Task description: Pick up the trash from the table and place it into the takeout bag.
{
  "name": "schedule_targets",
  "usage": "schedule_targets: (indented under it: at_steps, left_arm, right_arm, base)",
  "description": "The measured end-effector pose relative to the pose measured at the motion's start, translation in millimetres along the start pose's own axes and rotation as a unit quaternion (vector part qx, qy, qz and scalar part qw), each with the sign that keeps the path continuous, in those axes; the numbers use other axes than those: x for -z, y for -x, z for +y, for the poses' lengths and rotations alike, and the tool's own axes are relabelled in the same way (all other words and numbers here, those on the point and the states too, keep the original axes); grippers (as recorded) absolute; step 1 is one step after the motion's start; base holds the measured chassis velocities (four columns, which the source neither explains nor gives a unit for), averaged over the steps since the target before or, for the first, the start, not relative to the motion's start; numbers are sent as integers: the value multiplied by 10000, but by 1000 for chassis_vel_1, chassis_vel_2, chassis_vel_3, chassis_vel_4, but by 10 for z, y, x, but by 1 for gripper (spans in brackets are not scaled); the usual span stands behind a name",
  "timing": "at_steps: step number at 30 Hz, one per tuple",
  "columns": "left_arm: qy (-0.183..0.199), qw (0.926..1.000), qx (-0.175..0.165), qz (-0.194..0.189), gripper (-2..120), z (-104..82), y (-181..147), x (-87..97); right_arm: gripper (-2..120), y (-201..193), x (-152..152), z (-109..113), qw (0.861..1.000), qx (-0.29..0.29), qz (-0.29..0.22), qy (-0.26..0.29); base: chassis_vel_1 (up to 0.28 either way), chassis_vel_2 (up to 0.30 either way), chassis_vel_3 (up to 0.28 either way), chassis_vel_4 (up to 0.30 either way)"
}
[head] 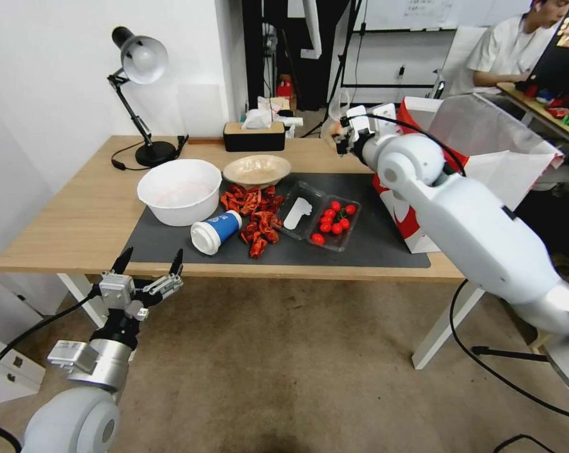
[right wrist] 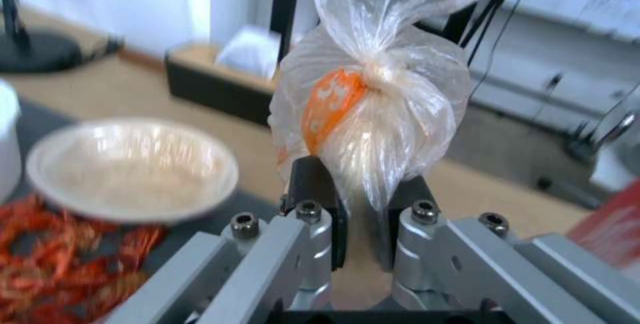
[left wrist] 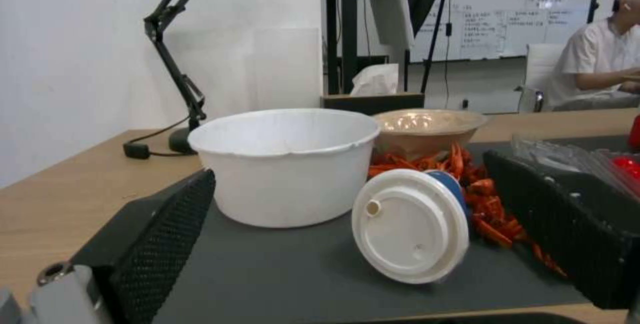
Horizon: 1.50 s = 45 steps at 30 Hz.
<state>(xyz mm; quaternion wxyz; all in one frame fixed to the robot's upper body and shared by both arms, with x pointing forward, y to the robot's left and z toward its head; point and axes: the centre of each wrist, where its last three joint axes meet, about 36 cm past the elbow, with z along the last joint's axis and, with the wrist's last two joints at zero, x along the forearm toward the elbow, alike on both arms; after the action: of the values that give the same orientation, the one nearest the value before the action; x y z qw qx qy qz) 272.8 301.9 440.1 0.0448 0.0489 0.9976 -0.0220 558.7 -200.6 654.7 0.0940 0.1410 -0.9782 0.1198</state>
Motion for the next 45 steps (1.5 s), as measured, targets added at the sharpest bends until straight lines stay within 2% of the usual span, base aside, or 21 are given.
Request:
schedule_targets:
  at_steps: [5, 7, 8, 11, 12, 15, 21, 24, 25, 27, 28, 31, 34, 36, 37, 39, 40, 42, 43, 45]
  left_arm:
    - [-11, 10000, 7, -31, 100, -15, -14, 14]
    - [-16, 10000, 17, -80, 100, -22, -17, 16]
    - [-16, 10000, 17, -80, 100, -22, -17, 16]
    - [-24, 9999, 21, -98, 100, -34, -18, 12]
    - [-24, 9999, 21, -98, 100, -34, -18, 12]
    - [-36, 9999, -2, -103, 100, -63, -11, 4]
    - [-52, 9999, -44, -115, 100, -102, -6, 9]
    - [-72, 9999, -65, -106, 100, -128, -14, 45]
    - [-72, 9999, -65, -106, 100, -128, -14, 45]
    - [-68, 9999, -62, -103, 100, -129, -26, 55]
    - [-68, 9999, -62, -103, 100, -129, -26, 55]
    - [-60, 9999, -68, -131, 100, -136, -36, 84]
    - [-59, 9998, -72, -148, 100, -142, -39, 100]
    - [-53, 9998, -79, -156, 100, -145, -42, 114]
    - [-53, 9998, -79, -156, 100, -145, -42, 114]
    - [-39, 9998, -82, -153, 100, -140, -44, 118]
    - [-39, 9998, -82, -153, 100, -140, -44, 118]
    - [-26, 9998, -93, -163, 100, -139, -43, 131]
    - [-26, 9998, -93, -163, 100, -139, -43, 131]
    - [-21, 9998, -99, -172, 100, -137, -36, 138]
  right_arm:
    - [5, -279, 72, -138, 9986, -325, -423, -20]
    - [5, -507, 176, -298, 9940, -794, -750, -89]
    - [5, -507, 176, -298, 9940, -794, -750, -89]
    - [5, -724, 277, -475, 9836, -1502, -995, -97]
    - [5, -724, 277, -475, 9836, -1502, -995, -97]
    - [5, -873, 292, -669, 9729, -2101, -969, 10]
    - [7, -911, 176, -885, 9687, -2395, -661, -3]
    - [22, -884, 109, -954, 9690, -2415, -510, 66]
    - [22, -884, 109, -954, 9690, -2415, -510, 66]
    - [32, -853, 80, -987, 9688, -2435, -436, 110]
    - [32, -853, 80, -987, 9688, -2435, -436, 110]
    - [47, -834, 58, -1003, 9685, -2457, -392, 130]
    - [52, -832, 57, -1006, 9682, -2466, -388, 133]
    - [64, -835, 59, -1015, 9679, -2480, -384, 127]
    - [64, -835, 59, -1015, 9679, -2480, -384, 127]
    - [74, -840, 63, -1022, 9677, -2487, -382, 118]
    - [74, -840, 63, -1022, 9677, -2487, -382, 118]
    - [87, -840, 64, -1022, 9677, -2489, -379, 113]
    - [87, -840, 64, -1022, 9677, -2489, -379, 113]
    - [96, -835, 57, -1019, 9679, -2486, -362, 105]
  base:
    - [0, 0, 0, 0]
    - [0, 0, 0, 0]
    - [0, 0, 0, 0]
    - [0, 0, 0, 0]
    - [0, 0, 0, 0]
    - [0, 0, 0, 0]
    - [0, 0, 0, 0]
    - [0, 0, 0, 0]
    - [0, 0, 0, 0]
    - [0, 0, 0, 0]
    - [0, 0, 0, 0]
    - [0, 0, 0, 0]
    - [0, 0, 0, 0]
    - [0, 0, 0, 0]
    - [0, 0, 0, 0]
    - [0, 0, 0, 0]
    - [0, 0, 0, 0]
    - [0, 0, 0, 0]
    - [0, 0, 0, 0]
    - [0, 0, 0, 0]
